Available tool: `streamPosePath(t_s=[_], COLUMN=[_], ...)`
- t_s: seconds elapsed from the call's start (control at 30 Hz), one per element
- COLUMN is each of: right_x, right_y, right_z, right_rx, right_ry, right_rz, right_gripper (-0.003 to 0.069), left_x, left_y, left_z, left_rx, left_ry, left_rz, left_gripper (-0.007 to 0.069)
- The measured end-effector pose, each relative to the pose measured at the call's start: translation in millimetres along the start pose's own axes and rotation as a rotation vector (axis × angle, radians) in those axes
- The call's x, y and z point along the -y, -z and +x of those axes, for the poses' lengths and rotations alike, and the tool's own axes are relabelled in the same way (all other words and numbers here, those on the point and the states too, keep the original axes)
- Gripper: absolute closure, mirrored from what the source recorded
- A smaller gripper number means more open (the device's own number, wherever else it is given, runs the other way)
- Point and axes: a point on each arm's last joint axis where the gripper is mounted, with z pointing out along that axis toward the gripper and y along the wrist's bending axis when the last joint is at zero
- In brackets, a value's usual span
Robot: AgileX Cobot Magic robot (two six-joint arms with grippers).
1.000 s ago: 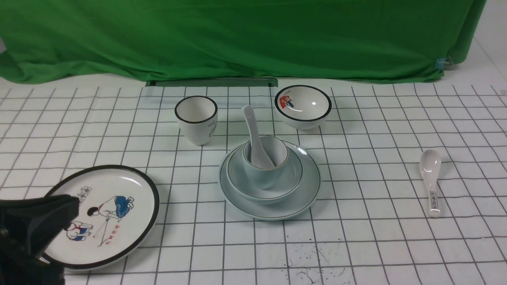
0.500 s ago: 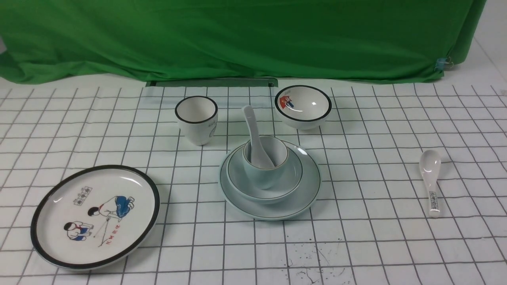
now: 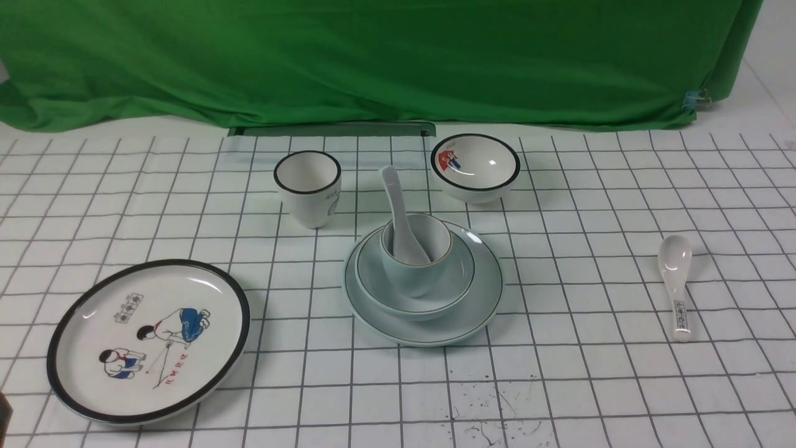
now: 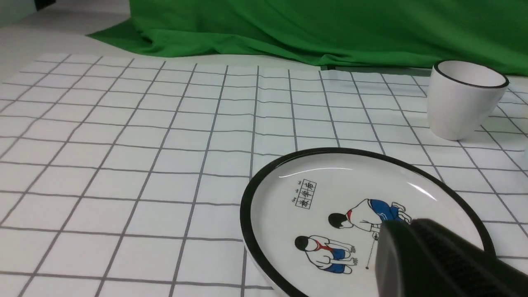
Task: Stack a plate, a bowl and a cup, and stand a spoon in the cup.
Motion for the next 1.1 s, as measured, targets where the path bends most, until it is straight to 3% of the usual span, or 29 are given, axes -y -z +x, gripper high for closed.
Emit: streamPosePath(t_s=[1.1], right_x=[0.0], right_y=[0.0], right_z=[0.0], right_rx=[0.0], right_ry=[-0.001], right_rz=[0.0], right_gripper=[0.0461], left_x=[0.1], left_y=[0.0], left_z=[0.4], left_rx=[-0.004], left_ry=[0.01], left_rz=[0.001], left_gripper=[0.0655])
